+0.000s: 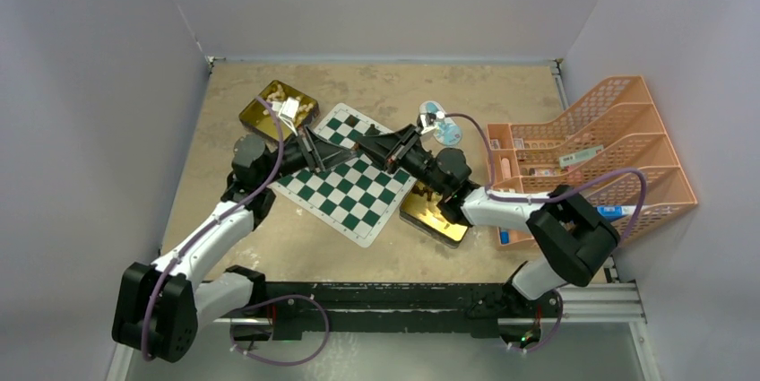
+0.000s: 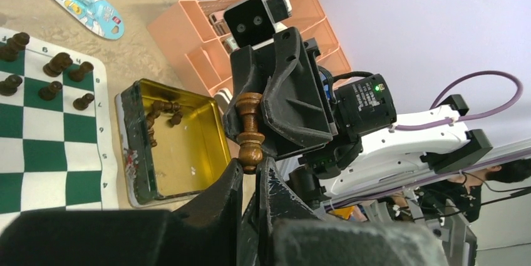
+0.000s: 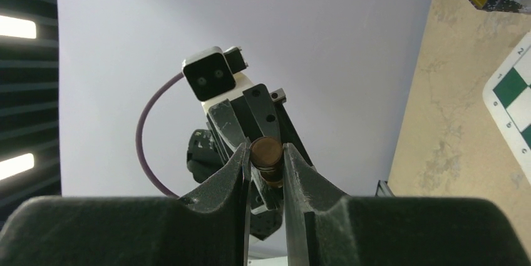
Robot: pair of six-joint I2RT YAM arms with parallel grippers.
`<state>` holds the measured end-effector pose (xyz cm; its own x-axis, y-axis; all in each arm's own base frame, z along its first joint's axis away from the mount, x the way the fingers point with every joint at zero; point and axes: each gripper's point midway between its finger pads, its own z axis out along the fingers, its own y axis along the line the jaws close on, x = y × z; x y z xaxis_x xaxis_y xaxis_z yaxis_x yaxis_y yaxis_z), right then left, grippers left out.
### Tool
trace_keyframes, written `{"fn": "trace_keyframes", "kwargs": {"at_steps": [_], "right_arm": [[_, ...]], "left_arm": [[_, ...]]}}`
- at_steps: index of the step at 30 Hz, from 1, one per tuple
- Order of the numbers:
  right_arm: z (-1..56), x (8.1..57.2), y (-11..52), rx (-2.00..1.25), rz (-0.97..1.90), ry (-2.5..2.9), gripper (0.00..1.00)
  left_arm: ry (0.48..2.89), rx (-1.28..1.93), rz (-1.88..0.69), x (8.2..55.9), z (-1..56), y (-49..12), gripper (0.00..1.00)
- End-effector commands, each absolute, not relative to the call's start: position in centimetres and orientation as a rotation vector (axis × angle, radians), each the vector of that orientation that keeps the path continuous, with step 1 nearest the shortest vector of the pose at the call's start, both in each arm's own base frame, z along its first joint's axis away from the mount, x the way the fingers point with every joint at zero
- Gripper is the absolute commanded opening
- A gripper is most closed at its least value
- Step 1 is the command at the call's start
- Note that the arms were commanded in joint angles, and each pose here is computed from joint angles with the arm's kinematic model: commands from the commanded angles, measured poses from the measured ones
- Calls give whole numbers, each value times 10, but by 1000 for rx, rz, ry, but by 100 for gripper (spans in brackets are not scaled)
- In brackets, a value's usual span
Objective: Set up the chess pieces on the board
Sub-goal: Place the chess piece on the chessboard.
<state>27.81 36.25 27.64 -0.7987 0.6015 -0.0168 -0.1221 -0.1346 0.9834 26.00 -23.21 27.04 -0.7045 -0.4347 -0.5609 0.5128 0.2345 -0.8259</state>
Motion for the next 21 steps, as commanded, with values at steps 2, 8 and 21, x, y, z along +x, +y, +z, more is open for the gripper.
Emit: {"fn": "trace_keyframes", "kwargs": {"at_steps": [2, 8, 21], "right_arm": [[293, 252, 355, 339, 1981, 1608, 14], [285, 237, 343, 234, 1894, 1619, 25], [282, 222, 327, -240, 1466, 1645, 45]], "left_arm": [[1662, 170, -1454, 261, 295, -226, 0], [1677, 313, -1462, 246, 291, -231, 0], [1754, 632, -1422, 215, 285, -232, 0]]}}
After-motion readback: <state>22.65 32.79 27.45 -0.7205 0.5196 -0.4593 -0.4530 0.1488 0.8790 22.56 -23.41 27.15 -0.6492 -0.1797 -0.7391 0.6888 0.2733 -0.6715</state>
